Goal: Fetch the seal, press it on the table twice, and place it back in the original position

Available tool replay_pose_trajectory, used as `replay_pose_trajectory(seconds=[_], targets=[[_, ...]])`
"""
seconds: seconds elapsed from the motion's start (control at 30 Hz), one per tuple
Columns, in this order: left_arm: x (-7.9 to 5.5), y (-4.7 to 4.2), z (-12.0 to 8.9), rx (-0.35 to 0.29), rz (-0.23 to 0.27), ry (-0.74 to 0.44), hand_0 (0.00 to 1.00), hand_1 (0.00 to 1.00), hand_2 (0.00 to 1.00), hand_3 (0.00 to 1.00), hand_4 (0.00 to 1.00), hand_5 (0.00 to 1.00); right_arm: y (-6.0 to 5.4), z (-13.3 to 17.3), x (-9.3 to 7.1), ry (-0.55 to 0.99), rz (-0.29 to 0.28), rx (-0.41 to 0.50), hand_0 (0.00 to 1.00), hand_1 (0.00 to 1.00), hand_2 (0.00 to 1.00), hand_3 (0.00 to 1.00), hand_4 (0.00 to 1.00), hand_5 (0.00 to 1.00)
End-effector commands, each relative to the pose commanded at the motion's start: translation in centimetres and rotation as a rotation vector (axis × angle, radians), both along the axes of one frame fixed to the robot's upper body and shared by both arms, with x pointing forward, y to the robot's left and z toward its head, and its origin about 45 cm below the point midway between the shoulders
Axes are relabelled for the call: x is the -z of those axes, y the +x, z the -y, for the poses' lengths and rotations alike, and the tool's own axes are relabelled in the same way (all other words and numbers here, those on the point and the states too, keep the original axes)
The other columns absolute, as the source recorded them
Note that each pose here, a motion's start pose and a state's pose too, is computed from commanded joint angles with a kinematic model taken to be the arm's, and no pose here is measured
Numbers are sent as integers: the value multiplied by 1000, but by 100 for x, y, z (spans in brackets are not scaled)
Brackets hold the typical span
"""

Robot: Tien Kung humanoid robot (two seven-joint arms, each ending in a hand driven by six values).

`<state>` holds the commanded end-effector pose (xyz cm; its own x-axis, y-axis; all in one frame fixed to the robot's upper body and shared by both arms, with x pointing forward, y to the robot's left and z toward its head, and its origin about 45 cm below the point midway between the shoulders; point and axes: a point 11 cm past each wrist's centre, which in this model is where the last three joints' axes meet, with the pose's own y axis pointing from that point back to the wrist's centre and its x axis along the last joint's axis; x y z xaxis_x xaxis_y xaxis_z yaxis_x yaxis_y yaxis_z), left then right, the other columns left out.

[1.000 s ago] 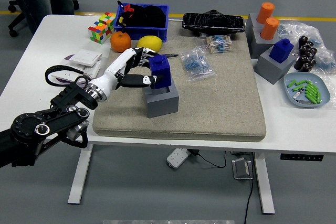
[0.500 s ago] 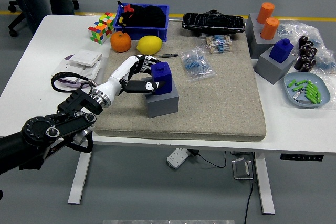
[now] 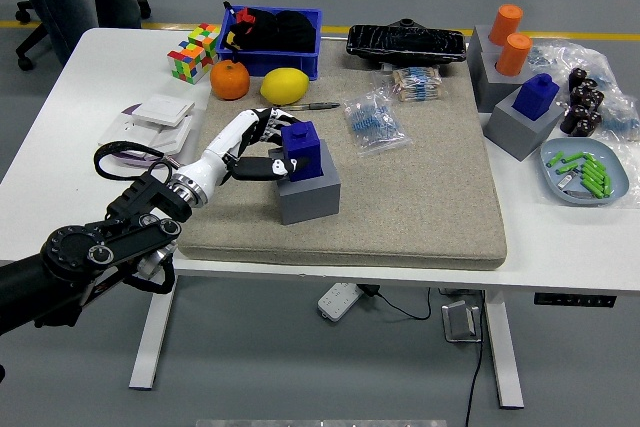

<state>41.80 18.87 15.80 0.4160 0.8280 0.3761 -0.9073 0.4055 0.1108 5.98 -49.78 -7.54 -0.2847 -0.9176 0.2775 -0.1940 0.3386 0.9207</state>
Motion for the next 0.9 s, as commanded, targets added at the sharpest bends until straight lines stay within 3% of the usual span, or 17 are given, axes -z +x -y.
replay_pose_trajectory(seconds=[0.33, 0.37, 0.53, 0.57, 0.73, 0.77, 0.9], targets=[[40, -27, 30, 5, -6, 1, 618, 434, 418, 577, 653, 2, -8, -2, 3, 0, -2, -1, 721, 681, 646, 613, 712, 517], [47, -30, 33, 7, -8, 6, 643, 544, 499, 594, 662, 2, -5, -2, 2, 0, -1, -1, 721, 681, 646, 613, 713, 518], [75, -50, 69, 30, -24, 28, 643, 544, 499, 594, 662, 2, 2, -7, 3, 1, 1, 0, 721, 681, 646, 613, 713, 518], [75, -52, 72, 32, -23, 30, 706, 699, 613, 632, 762, 2, 1, -6, 3, 1, 1, 0, 721, 681, 646, 613, 713, 518], [54, -48, 77, 33, -6, 26, 706, 699, 613, 632, 762, 2, -3, -1, 1, 0, 0, 1, 721, 681, 646, 613, 713, 518], [50, -48, 77, 33, -3, 25, 828, 832, 787, 799, 900, 2, -3, -1, 1, 0, 0, 1, 721, 681, 646, 613, 713, 519], [41, -45, 72, 30, 3, 15, 828, 832, 787, 799, 900, 2, -1, -6, 3, 1, 1, 1, 721, 681, 646, 613, 713, 519]])
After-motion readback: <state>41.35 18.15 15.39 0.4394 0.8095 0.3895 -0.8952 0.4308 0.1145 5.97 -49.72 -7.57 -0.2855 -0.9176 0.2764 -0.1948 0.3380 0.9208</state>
